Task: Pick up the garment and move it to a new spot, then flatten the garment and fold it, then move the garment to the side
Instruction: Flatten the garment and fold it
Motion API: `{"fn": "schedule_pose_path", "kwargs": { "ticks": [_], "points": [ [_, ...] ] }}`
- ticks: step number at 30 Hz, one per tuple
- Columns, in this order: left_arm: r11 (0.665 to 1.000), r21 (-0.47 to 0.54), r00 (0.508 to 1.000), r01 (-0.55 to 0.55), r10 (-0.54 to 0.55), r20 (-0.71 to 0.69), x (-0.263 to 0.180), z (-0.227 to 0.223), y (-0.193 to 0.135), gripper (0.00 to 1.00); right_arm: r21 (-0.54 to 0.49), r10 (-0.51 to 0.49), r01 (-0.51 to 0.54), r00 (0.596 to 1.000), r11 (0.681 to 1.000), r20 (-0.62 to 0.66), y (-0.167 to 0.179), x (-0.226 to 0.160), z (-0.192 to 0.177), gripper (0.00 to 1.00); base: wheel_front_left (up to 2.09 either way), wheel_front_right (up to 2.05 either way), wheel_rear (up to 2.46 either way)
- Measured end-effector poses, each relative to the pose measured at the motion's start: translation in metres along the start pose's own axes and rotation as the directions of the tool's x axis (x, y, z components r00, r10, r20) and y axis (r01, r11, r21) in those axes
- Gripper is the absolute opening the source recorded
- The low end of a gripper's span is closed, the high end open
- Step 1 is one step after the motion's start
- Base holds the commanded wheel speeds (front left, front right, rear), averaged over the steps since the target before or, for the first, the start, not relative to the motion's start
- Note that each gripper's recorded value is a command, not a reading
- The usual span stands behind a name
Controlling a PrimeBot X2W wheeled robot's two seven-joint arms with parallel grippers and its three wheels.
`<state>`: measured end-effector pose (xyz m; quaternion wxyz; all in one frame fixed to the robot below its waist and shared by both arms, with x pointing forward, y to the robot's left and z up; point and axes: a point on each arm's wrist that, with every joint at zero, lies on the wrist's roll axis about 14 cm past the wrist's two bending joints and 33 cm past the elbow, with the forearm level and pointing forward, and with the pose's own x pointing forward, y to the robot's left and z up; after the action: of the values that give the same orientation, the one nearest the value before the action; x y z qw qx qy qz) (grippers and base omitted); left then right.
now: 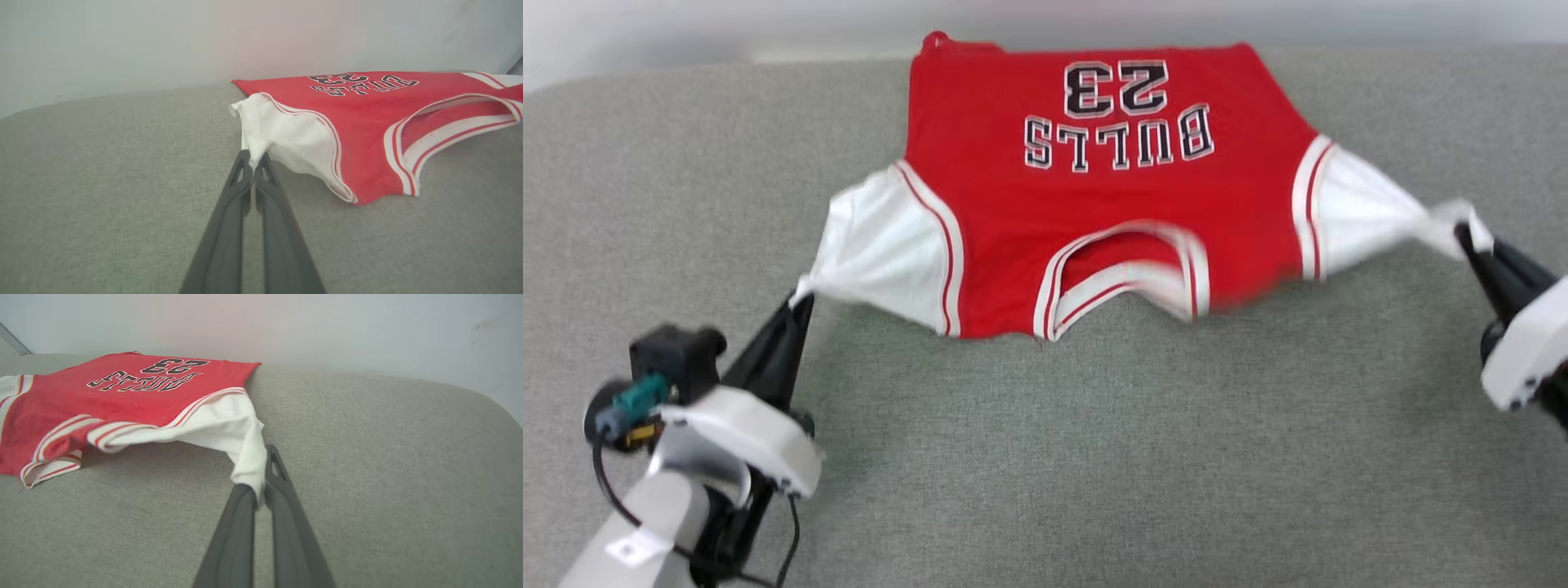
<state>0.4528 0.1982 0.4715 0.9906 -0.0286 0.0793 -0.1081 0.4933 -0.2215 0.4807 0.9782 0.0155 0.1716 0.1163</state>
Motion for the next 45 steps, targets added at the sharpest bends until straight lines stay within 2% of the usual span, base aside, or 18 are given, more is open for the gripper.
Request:
{"fn": "schedule_pose_path", "kwargs": {
  "ticks": [7, 17, 23, 32, 40, 41, 42, 45],
  "points": [
    [0.998, -0.025, 0.995, -0.052, 0.050, -0.083, -0.049, -0.020, 0.003, 0.00, 0.032, -0.006, 0.008, 0.997, 0.999, -0.072, 0.006, -0.051, -0.033, 0.00, 0.00, 0.00, 0.00],
    [0.991, -0.041, 0.986, -0.126, 0.121, -0.115, -0.101, -0.023, 0.018, 0.00, 0.079, -0.048, 0.058, 0.991, 0.995, -0.124, 0.000, -0.108, -0.054, 0.00, 0.00, 0.00, 0.00],
    [0.989, -0.046, 0.973, -0.144, 0.133, -0.187, -0.132, -0.034, 0.023, 0.00, 0.171, -0.029, 0.066, 0.977, 0.983, -0.211, 0.007, -0.140, -0.078, 0.00, 0.00, 0.00, 0.00],
    [0.989, -0.074, 0.937, -0.126, 0.094, -0.335, -0.160, -0.070, 0.010, 0.00, 0.221, -0.001, 0.085, 0.935, 0.971, -0.355, 0.017, -0.171, -0.116, 0.00, 0.00, 0.00, 0.00],
    [0.991, -0.101, 0.941, -0.083, 0.045, -0.335, -0.147, -0.073, -0.005, 0.00, 0.205, 0.000, 0.086, 0.922, 0.975, -0.387, 0.017, -0.165, -0.123, 0.00, 0.00, 0.00, 0.00],
    [0.991, -0.106, 0.942, -0.076, 0.037, -0.333, -0.146, -0.072, -0.007, 0.00, 0.204, 0.001, 0.084, 0.922, 0.975, -0.387, 0.017, -0.163, -0.122, 0.10, 0.00, 0.00, 0.00],
    [0.991, -0.115, 0.943, -0.065, 0.023, -0.331, -0.145, -0.073, -0.011, 0.00, 0.191, -0.003, 0.083, 0.921, 0.978, -0.389, 0.016, -0.161, -0.121, 1.00, 0.00, 0.00, 0.00],
    [0.989, -0.143, 0.947, -0.047, -0.002, -0.321, -0.141, -0.071, -0.020, 0.00, 0.167, 0.009, 0.064, 0.915, 0.984, -0.402, 0.017, -0.155, -0.118, 1.00, 0.00, 0.00, 0.00]
  ]
}}
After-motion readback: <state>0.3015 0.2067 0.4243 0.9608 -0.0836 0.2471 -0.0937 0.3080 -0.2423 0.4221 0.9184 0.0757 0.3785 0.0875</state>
